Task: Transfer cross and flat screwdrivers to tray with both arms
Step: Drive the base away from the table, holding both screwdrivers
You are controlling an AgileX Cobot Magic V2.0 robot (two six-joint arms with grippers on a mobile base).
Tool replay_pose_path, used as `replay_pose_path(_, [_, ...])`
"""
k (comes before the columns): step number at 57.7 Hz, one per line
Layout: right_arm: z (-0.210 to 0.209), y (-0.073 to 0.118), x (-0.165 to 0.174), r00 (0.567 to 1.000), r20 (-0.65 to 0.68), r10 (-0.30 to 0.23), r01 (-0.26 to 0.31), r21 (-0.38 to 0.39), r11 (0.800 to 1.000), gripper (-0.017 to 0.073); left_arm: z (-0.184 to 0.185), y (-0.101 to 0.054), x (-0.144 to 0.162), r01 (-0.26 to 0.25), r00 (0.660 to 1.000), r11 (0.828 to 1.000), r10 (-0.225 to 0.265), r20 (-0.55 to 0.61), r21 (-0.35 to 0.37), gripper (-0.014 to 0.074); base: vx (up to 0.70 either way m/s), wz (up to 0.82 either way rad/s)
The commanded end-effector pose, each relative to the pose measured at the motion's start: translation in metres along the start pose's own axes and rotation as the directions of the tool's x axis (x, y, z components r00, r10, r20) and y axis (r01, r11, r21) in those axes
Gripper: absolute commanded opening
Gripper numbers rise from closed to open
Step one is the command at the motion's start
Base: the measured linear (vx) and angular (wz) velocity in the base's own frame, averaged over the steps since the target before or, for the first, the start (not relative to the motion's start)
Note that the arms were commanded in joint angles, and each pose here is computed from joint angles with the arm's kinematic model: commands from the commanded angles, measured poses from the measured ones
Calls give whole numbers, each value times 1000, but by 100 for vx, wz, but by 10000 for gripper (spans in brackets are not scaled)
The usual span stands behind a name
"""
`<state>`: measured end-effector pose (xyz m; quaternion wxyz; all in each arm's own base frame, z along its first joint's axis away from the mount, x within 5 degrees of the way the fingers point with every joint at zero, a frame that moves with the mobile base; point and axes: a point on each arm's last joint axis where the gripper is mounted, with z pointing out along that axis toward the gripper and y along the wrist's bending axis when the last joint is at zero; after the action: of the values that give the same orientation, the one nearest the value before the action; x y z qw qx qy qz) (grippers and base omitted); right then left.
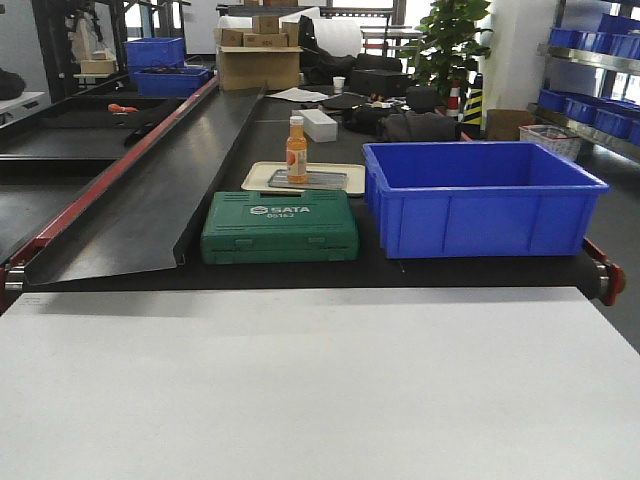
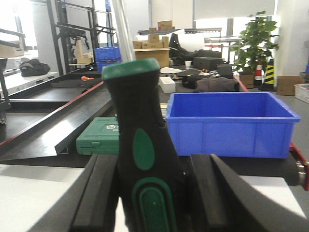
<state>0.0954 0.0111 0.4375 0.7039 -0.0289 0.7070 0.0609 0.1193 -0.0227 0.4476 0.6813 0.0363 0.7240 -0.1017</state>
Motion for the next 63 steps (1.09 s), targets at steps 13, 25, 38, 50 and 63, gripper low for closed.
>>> replay_pose_path(13, [-3,-2,-17,993,115,7,-11,28,1000,-9,-7,-2,-19,6,991,1000,-8,133,14,-4,-26,-27])
replay_pose_path(25, [-3,-2,-17,993,115,7,-11,28,1000,-9,-8,-2,-19,6,991,1000,-7,136,14,-4,-28,-30])
replay_pose_path(38, [-3,-2,-17,993,115,7,-10,29,1000,-9,-8,-2,-19,6,991,1000,-7,136,14,-4,-26,-34])
replay_pose_path(50, [-3,-2,-17,993,115,7,-10,29,1000,-9,-8,-2,-19,6,991,1000,-7,136,14,-4,-22,-43])
replay_pose_path(63, [-3,-2,-17,993,115,7,-10,29,1000,-9,-8,-2,-19,6,991,1000,-7,136,14,-4,-17,-48])
